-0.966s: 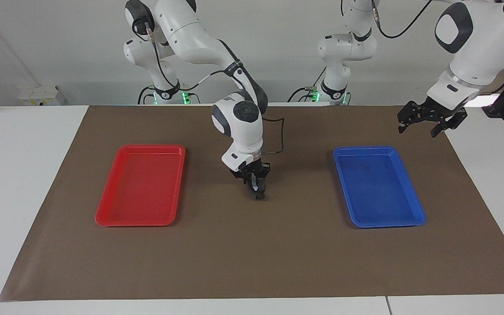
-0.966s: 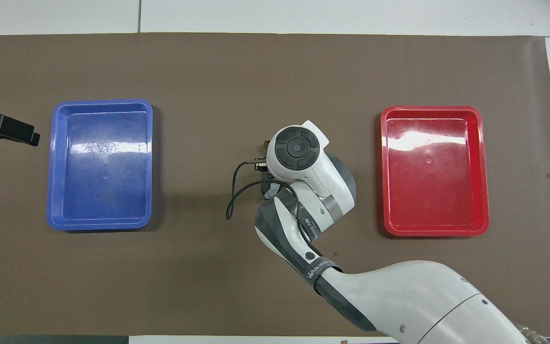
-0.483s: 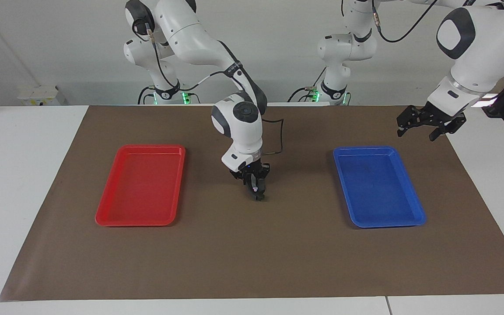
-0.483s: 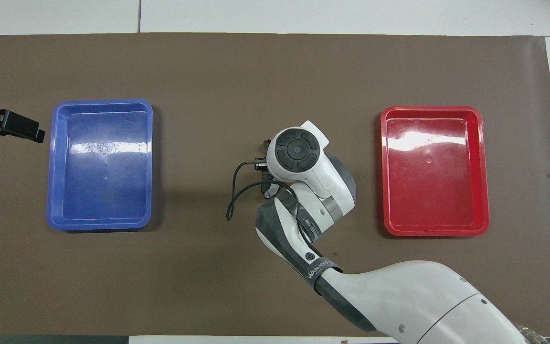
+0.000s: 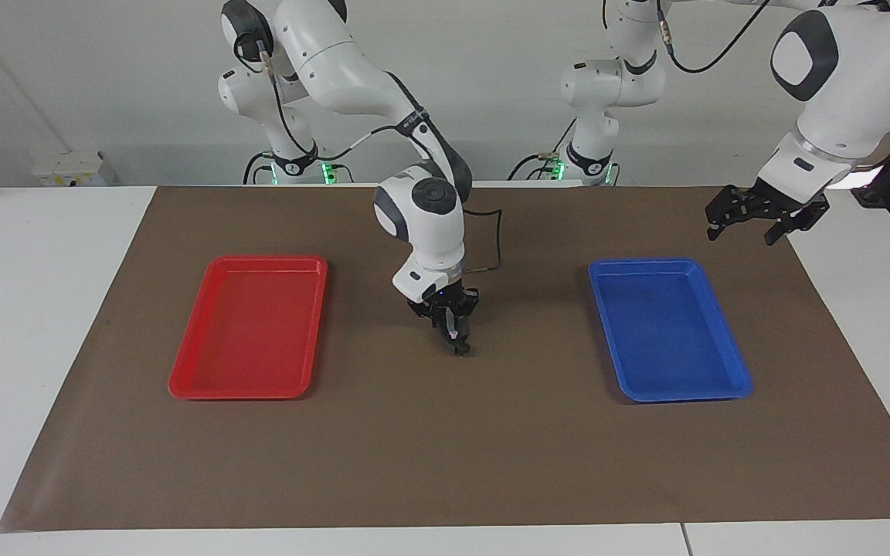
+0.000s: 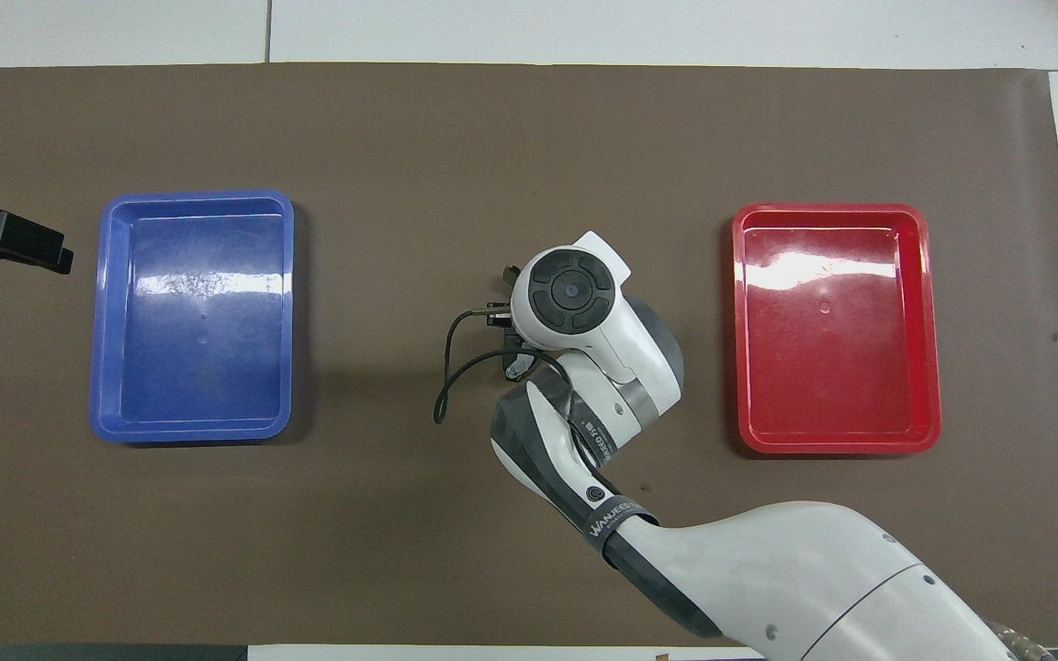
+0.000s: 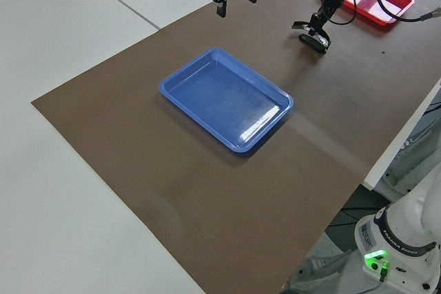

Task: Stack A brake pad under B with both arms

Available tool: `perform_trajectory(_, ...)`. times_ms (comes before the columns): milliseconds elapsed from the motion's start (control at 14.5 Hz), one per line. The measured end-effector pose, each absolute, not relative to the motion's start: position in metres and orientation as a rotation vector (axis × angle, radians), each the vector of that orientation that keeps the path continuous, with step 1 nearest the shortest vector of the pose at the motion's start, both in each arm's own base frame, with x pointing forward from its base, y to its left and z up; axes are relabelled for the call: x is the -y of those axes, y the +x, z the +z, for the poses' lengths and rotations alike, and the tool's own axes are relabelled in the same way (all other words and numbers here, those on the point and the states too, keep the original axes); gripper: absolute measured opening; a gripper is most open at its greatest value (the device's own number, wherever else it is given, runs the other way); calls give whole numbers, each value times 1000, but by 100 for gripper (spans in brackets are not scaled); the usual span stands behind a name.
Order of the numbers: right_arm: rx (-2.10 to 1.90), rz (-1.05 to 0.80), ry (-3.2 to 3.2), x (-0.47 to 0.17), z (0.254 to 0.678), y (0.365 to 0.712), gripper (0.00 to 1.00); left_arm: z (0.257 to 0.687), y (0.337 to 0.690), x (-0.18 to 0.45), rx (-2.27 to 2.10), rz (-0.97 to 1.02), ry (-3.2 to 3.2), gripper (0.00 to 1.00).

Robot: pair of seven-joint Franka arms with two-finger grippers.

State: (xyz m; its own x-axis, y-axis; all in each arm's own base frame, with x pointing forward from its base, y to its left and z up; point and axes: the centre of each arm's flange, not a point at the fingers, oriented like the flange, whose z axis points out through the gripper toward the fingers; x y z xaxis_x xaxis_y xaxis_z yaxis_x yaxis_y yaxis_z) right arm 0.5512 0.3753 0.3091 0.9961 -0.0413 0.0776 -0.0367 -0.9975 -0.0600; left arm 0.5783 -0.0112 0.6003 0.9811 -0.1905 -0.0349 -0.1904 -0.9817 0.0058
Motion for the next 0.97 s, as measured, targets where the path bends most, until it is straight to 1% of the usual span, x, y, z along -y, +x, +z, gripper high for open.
perform_trajectory(897, -45, -141, -3068, -380, 307, 547, 43, 602, 577, 9, 281, -51, 3126, 99)
perform_trajectory(966, -45, -142, -3068, -380, 307, 547, 47, 602, 577, 10, 268, -52, 3126, 99)
